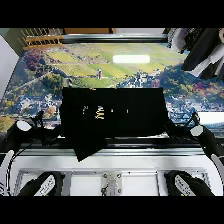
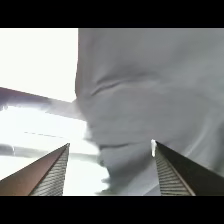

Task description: Fold the clothes and pants, and hang the long-sleeved shirts on hangers.

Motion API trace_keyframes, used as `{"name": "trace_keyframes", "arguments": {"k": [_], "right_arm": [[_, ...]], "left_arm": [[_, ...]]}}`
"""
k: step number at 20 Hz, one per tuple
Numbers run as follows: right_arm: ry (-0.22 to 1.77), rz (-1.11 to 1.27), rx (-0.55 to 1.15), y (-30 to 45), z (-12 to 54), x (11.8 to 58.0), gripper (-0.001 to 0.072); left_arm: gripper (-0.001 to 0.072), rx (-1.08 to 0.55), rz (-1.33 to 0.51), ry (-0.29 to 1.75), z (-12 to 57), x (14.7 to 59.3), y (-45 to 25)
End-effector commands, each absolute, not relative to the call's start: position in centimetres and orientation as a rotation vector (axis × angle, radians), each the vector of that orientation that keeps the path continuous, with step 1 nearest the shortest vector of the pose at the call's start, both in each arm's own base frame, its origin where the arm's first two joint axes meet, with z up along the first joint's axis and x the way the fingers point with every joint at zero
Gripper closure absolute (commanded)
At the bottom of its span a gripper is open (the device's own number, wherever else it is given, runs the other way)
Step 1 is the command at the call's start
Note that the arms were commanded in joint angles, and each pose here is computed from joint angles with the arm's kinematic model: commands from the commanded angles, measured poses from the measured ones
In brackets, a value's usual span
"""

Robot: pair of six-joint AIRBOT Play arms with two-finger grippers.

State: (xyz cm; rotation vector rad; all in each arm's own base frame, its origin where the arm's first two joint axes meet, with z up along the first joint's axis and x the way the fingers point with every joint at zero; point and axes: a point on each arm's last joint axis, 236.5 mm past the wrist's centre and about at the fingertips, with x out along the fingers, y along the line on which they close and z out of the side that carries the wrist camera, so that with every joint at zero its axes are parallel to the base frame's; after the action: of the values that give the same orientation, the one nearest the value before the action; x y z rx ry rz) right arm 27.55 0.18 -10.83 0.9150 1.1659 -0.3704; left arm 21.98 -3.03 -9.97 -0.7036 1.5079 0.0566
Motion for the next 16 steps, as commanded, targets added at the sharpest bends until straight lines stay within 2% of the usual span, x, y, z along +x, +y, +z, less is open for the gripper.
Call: {"name": "trace_keyframes", "arguments": {"k": [1,11,12,13,14,15,16], "right_arm": [[1.164,-0.368,0.915,0.2,-10.8,27.6,0.0702],[1.162,-0.367,0.927,0.4,-10.7,27.7,0.0701],[1.168,-0.365,0.927,0.4,-10.7,27.6,0.0702],[1.179,-0.357,0.924,0.6,-10.5,27.5,0.0701],[1.188,-0.334,0.903,0.7,-10.1,27.7,0.0702],[1.214,-0.296,0.870,1.0,-9.6,27.6,0.0702],[1.247,-0.260,0.836,1.3,-9.0,27.4,0.0702]], "left_arm": [[0.0156,-0.724,0.058,1.571,-11.8,19.4,-4.3],[0.0158,-0.538,-0.057,1.566,-12.5,19.5,-10.3],[0.0252,-0.537,-0.060,1.566,-12.3,19.6,-10.4],[0.0505,-0.542,-0.061,1.562,-11.9,19.9,-10.3],[0.0616,-0.549,-0.059,1.545,-11.4,20.6,-10.1],[0.0702,-0.544,-0.068,1.523,-10.5,21.3,-9.7],[0.0700,-0.538,-0.087,1.501,-9.3,21.8,-9.4]]}}
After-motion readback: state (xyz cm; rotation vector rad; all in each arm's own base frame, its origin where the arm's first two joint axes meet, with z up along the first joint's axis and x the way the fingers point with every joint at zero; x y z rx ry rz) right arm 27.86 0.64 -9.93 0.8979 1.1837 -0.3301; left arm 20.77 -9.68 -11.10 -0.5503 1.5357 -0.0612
